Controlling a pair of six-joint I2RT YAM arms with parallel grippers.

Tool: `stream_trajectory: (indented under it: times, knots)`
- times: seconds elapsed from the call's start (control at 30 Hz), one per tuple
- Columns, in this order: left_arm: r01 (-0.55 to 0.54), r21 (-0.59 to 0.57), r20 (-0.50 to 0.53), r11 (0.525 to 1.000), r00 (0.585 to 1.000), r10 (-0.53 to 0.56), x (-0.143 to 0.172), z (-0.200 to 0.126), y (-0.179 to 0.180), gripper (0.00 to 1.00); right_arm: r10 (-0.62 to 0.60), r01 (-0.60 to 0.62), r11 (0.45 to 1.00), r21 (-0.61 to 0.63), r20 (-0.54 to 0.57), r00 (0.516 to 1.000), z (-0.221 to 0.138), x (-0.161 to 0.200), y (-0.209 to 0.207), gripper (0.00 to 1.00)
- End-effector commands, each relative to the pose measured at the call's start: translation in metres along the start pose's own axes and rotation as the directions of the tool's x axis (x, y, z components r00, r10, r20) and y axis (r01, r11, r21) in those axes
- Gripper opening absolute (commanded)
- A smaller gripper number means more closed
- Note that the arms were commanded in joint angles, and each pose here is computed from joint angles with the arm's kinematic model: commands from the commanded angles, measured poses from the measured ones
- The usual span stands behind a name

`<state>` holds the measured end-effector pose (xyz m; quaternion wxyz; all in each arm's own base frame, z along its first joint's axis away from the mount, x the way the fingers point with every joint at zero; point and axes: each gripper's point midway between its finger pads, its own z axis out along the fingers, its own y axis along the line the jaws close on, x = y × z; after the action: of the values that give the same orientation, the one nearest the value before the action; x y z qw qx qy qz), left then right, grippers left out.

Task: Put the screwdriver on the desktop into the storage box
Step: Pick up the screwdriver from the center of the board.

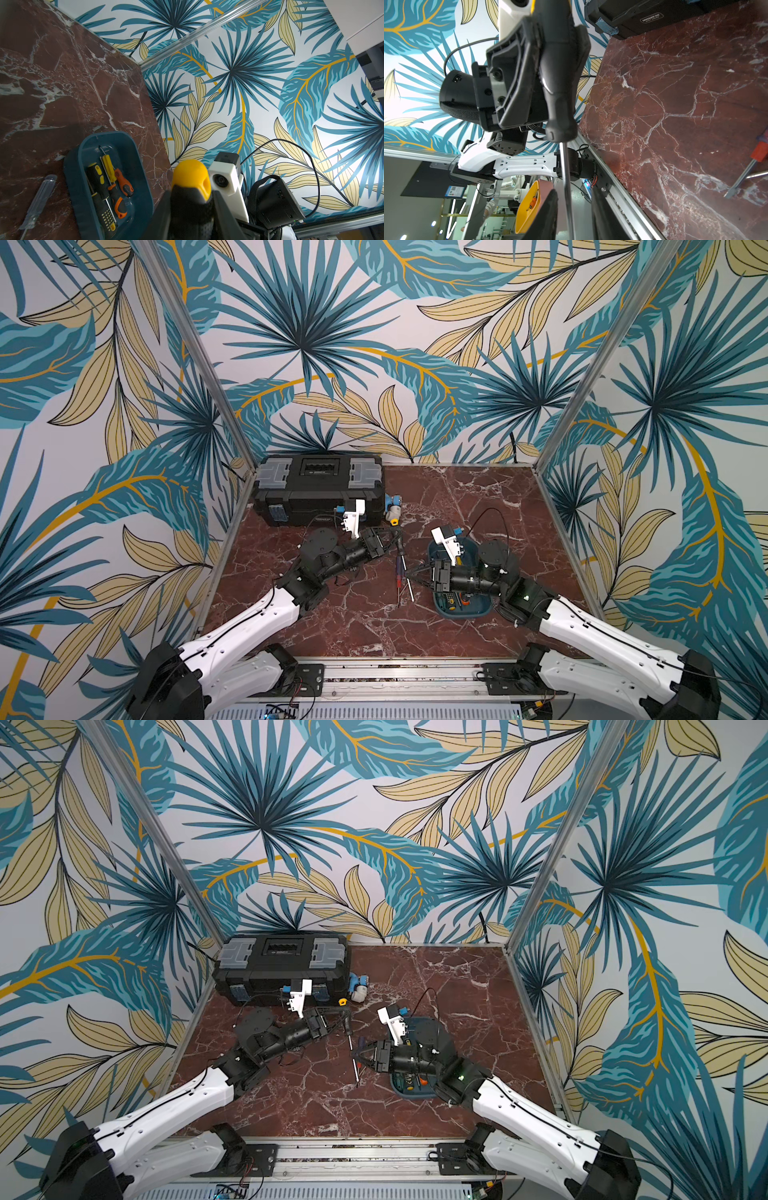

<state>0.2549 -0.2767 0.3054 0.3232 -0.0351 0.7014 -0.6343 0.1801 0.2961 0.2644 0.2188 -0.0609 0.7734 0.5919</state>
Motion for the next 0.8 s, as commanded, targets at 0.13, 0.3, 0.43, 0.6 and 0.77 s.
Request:
stream_trajectory:
  times: [0.13,0.3,0.43,0.6,0.77]
  knots:
    - [-0.009,0.044,0.009,0.999,1.0,0.008,0.0,-0.004,-0.006,0.0,-0.015,0.014,1.0,-0.022,-0.006,1.0,0.001,0.005,0.002,0.21]
    - [-0.005,0.029,0.016,1.0,1.0,0.005,-0.001,-0.003,-0.001,0.0,-0.019,0.019,1.0,-0.023,-0.002,1.0,0.004,0.003,0.001,0.13]
    - [-0.002,-0.014,0.027,1.0,1.0,0.002,-0.001,-0.003,0.011,0.0,-0.024,0.024,1.0,-0.019,0.008,1.0,0.004,0.001,0.001,0.02]
    - [-0.019,-0.113,0.034,0.993,0.999,0.023,-0.001,-0.004,0.03,0.32,-0.044,0.044,0.998,0.047,0.008,0.999,0.003,0.005,-0.004,0.0]
    - [-0.101,-0.274,0.002,0.956,0.994,0.106,-0.002,-0.011,0.048,0.66,-0.083,0.082,0.963,0.256,-0.008,0.997,-0.006,0.003,-0.03,0.0]
